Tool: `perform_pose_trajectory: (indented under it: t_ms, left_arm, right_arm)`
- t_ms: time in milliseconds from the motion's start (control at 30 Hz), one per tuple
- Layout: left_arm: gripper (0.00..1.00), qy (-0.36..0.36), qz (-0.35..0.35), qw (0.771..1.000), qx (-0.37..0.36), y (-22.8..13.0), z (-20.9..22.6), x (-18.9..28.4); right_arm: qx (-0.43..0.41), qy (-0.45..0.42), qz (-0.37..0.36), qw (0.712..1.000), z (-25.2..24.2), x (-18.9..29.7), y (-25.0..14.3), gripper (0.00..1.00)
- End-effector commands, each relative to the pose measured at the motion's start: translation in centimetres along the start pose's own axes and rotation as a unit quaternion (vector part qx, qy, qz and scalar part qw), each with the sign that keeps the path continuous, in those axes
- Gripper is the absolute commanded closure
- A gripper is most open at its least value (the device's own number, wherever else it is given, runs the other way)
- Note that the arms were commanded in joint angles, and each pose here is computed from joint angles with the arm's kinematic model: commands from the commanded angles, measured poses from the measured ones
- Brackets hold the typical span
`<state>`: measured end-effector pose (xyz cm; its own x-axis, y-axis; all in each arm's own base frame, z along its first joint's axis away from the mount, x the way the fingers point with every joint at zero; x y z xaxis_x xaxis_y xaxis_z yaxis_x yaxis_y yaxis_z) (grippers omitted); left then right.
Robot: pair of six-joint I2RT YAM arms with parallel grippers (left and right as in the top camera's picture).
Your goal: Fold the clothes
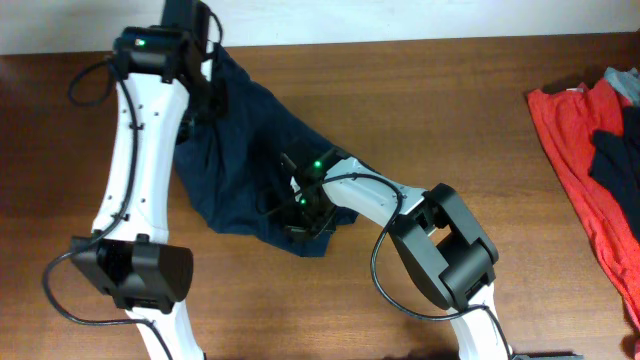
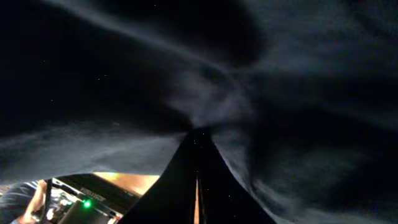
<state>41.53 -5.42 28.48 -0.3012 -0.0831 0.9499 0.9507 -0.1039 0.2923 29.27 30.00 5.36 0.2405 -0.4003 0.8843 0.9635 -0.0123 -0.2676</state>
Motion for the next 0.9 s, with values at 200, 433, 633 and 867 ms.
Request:
perform_pose_trajectory:
  t_ms: [200,433,633,867]
  left_arm:
    - [0.99,-0.018,-0.018,0.998,-0.062,0.0,-4.8,1.0]
    - [0.99,-0.025,-0.019,0.996,-0.089,-0.5,-9.0,1.1]
    - [0.99,0.021,-0.005,0.997,-0.074,-0.8,-12.3,-1.4]
    - [0.99,0.078,0.01,0.994,-0.076,-1.8,-16.6,-5.4]
  right_arm:
    - [0.047,0.028,-0.136,0.989,-3.2,12.5,2.6,0.96]
    - [-0.02,0.047,-0.2,0.978,-8.3,20.8,2.1,0.96]
    - [-0.097,0.051,-0.207,0.972,-13.2,23.1,3.0,0.96]
    - [-0.174,0.025,-0.237,0.956,-17.7,24.7,3.8,0.96]
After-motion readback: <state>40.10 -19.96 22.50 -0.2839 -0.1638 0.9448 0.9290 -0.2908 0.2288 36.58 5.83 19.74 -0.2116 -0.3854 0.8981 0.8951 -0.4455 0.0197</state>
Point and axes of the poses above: each gripper's point midway between its finger pads, its own x axis back along the fingers, its own z axis along the line the jaws close on, y = z × x, the point moved 6 cm from there along x, back along the fingers, and after that the axes turned 6 degrees about -x, right-handed, at the moved point
